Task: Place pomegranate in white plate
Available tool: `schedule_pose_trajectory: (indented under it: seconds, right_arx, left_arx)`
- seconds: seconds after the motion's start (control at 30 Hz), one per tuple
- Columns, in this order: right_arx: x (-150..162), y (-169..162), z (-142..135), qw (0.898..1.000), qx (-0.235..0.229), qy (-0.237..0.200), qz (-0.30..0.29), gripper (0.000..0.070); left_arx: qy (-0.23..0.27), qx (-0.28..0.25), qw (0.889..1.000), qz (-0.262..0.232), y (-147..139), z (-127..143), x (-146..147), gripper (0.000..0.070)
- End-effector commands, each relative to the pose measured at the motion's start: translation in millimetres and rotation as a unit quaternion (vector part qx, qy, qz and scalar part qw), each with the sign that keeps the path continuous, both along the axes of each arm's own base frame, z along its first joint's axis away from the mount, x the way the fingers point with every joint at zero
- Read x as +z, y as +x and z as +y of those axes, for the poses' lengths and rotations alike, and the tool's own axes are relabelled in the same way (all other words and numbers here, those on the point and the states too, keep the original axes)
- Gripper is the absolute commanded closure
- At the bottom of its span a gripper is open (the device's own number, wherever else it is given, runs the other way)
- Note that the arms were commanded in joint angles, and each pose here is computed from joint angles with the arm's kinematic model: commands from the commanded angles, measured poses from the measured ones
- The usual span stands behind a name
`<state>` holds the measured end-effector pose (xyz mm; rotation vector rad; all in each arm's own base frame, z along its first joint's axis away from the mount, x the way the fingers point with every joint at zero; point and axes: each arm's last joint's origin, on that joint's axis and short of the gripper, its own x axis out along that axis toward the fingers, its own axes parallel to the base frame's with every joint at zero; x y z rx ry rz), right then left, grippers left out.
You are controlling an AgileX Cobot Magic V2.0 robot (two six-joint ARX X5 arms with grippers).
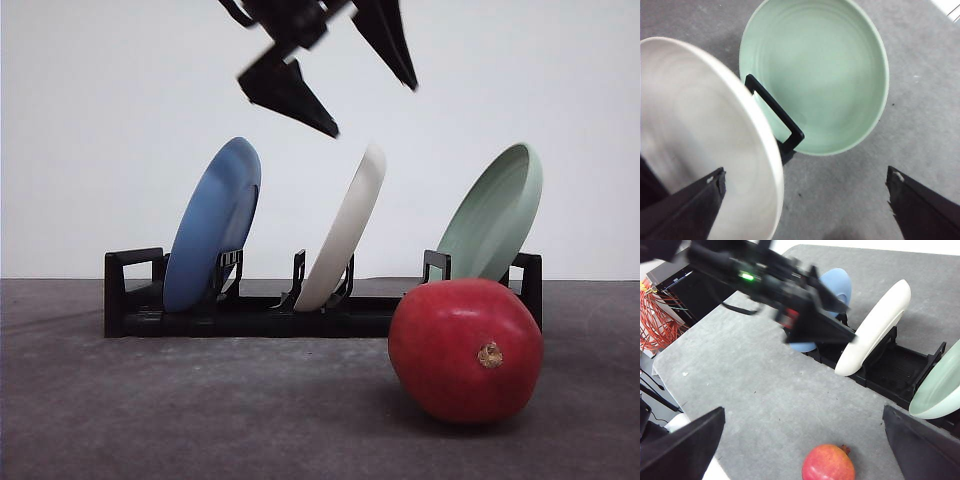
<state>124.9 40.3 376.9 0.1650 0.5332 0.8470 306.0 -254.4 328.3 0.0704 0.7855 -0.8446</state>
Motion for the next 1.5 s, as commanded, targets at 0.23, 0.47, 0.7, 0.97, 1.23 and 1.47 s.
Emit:
schedule_pose_trajectory:
  seconds: [0.23,0.47,0.7,0.97,1.23,1.47]
  right_arx:
    - [5,0,0,1.0,0.003,0.004,-0.008,0.0056]
    - [5,-1,1,1.0,0.014,0.01,-0.008,0.0056]
    - [5,-1,1,1.0,0.015,0.01,-0.008,0.0057]
    - [5,-1,1,1.0,0.015,0.01,-0.008,0.0057]
    - [5,-1,1,1.0,0.016,0.009,-0.009,0.0057]
    - [5,-1,1,1.0,0.017,0.007,-0.012,0.0057]
  left_arx:
    - [0.05,-0.008,0.999,-0.014,15,-27,-30,0.0069]
    - [0.065,-0.012,0.998,0.0,22,-33,-49,0.0081]
    - [0.064,-0.012,0.998,0.0,23,-33,-50,0.0557]
    - [0.068,-0.012,0.998,0.005,21,-32,-50,0.07]
    - [0.043,-0.015,0.999,-0.018,9,-26,-21,0.07]
    - [-0.007,-0.041,0.998,-0.05,-23,-9,32,0.07]
